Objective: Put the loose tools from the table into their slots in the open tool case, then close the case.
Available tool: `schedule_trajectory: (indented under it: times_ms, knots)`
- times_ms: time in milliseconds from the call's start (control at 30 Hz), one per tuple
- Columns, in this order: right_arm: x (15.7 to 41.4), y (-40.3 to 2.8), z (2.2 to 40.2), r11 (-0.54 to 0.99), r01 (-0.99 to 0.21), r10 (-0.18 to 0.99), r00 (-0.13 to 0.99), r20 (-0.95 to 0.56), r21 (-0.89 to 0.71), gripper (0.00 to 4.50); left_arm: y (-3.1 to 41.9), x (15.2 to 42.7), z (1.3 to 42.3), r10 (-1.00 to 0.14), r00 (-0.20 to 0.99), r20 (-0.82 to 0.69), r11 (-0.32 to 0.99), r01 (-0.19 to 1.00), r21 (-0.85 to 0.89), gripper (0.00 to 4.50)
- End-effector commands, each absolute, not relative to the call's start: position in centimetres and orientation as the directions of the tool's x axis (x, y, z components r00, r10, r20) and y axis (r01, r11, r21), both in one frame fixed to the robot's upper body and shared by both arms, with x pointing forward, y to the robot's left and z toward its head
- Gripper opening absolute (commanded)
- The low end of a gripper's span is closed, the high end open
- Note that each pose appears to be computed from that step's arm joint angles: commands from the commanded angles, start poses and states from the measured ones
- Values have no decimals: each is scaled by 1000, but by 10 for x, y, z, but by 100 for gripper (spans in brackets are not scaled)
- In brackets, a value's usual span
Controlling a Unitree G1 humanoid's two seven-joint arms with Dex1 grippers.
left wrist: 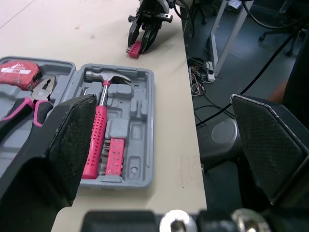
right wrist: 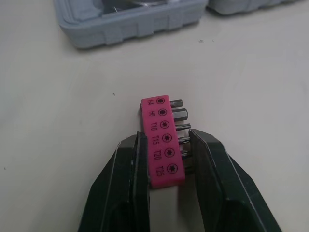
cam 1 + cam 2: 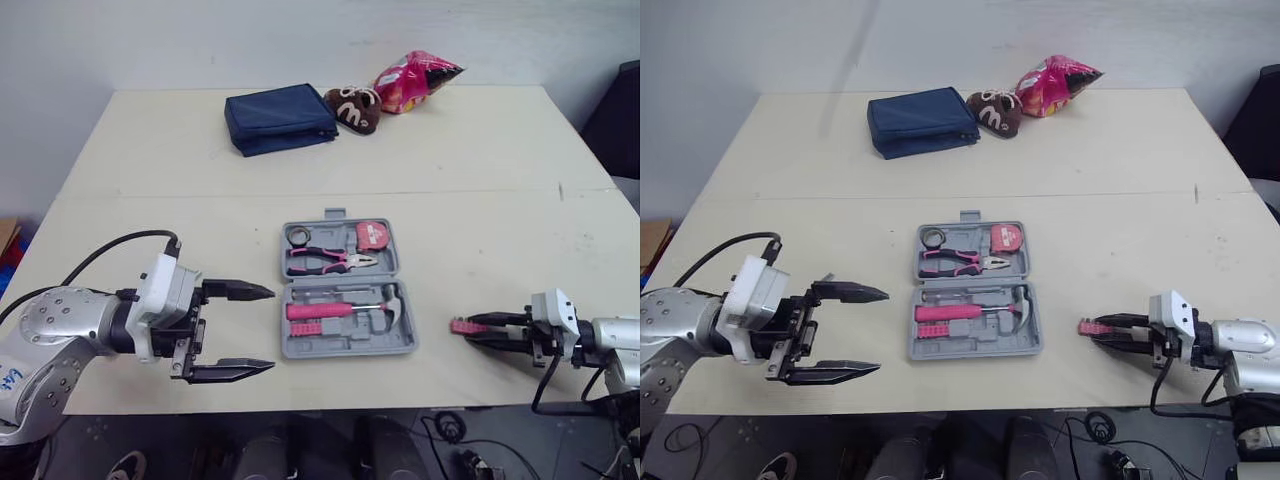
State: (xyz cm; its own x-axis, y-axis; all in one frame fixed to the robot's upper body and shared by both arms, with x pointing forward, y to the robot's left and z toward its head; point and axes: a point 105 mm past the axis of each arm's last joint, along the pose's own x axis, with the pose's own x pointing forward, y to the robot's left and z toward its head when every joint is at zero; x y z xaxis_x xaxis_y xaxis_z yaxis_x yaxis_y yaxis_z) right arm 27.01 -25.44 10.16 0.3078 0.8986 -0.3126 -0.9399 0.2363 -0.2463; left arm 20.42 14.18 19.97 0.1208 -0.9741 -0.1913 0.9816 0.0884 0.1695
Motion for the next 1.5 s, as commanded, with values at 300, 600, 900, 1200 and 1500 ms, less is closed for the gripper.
schedule_trajectory:
  times_ms: [300,600,900,1200,1500]
  knots:
    - [266,-166,164,87,-924,898,234,-372,-373,84,146,207,189,-972,112,-205,76,981,177,450]
    - [257,-109,156,-65,-936,848,131,-513,-346,84,145,207,182,-971,116,-207,80,982,174,450]
    - [264,-94,142,-41,-936,793,182,-582,-349,84,146,203,179,-967,140,-213,106,981,161,450]
    - [266,-97,139,-33,-941,764,193,-616,-337,84,146,200,175,-963,159,-219,128,980,151,450]
    - [268,-96,128,1,-948,730,218,-648,-318,84,147,198,173,-961,166,-221,136,980,145,450]
